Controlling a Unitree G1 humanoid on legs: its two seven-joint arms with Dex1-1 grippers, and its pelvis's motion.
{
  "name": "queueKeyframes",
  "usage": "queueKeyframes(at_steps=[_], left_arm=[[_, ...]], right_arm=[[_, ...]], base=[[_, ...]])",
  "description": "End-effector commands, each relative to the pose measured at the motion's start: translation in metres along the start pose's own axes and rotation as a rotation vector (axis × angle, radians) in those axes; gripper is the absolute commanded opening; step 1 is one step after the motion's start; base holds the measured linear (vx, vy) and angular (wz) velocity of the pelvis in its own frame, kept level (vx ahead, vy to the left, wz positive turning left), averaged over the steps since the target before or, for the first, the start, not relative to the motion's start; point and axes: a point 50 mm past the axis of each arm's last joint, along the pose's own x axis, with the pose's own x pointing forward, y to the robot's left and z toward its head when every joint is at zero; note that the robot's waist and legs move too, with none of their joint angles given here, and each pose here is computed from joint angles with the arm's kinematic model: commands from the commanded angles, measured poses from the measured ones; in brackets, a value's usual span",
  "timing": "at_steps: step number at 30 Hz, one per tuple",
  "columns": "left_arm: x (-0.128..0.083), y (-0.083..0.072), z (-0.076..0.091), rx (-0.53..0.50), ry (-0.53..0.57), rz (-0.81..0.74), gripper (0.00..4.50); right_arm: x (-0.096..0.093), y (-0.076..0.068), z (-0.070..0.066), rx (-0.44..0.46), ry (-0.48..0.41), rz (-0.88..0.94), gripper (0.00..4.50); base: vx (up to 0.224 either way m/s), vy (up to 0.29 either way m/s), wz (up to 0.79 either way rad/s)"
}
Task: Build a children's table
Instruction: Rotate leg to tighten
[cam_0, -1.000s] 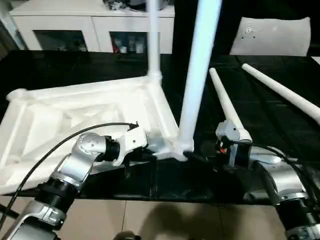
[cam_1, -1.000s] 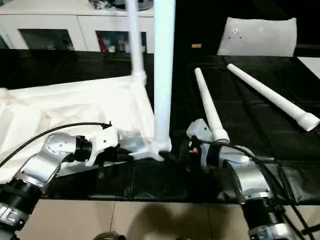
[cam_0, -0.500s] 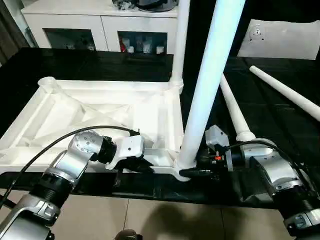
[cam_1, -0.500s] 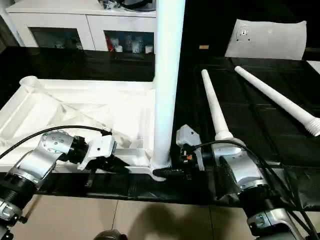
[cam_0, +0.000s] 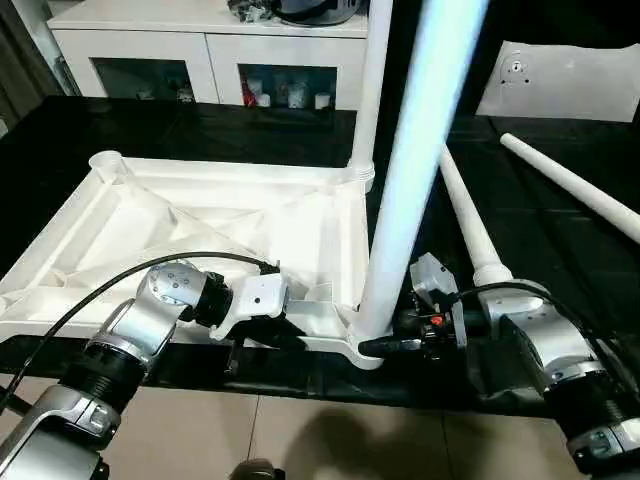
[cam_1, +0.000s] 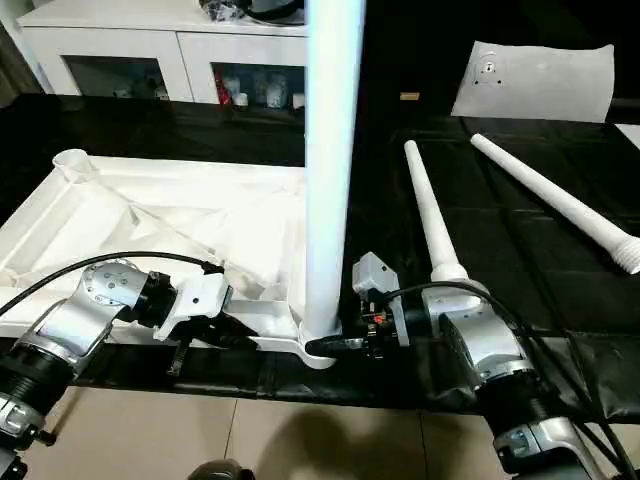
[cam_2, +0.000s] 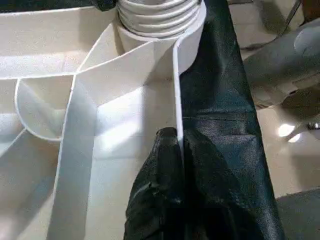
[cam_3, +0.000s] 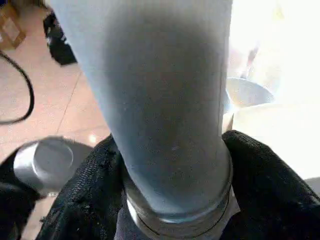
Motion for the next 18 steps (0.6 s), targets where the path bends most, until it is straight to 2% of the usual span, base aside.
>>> queueKeyframes(at_steps=[1,7,10,13,17,18], left_arm=[[0.004,0.001,0.001,-0.015,-0.004,0.048,0.00],[0.017,0.009,0.008,-0.109,-0.056,0.231,0.00],[0.033,0.018,0.023,-0.211,-0.126,0.381,0.00],[0.042,0.025,0.033,-0.272,-0.133,0.499,0.00],[0.054,0.036,0.053,-0.328,-0.165,0.634,0.00],[0.056,0.037,0.057,-0.332,-0.170,0.652,0.00]], right_arm=[[0.014,0.004,0.000,0.025,-0.054,-0.007,2.72],[0.040,-0.001,-0.001,0.088,-0.150,-0.209,2.70],[0.063,-0.011,0.003,0.168,-0.214,-0.392,2.70],[0.078,-0.016,0.009,0.229,-0.255,-0.483,2.70],[0.092,-0.025,0.013,0.331,-0.249,-0.616,2.70],[0.092,-0.026,0.013,0.329,-0.248,-0.633,3.04]], base=[[0.000,0.000,0.00],[0.000,0.000,0.00],[0.000,0.000,0.00],[0.000,0.000,0.00],[0.000,0.000,0.00],[0.000,0.000,0.00]])
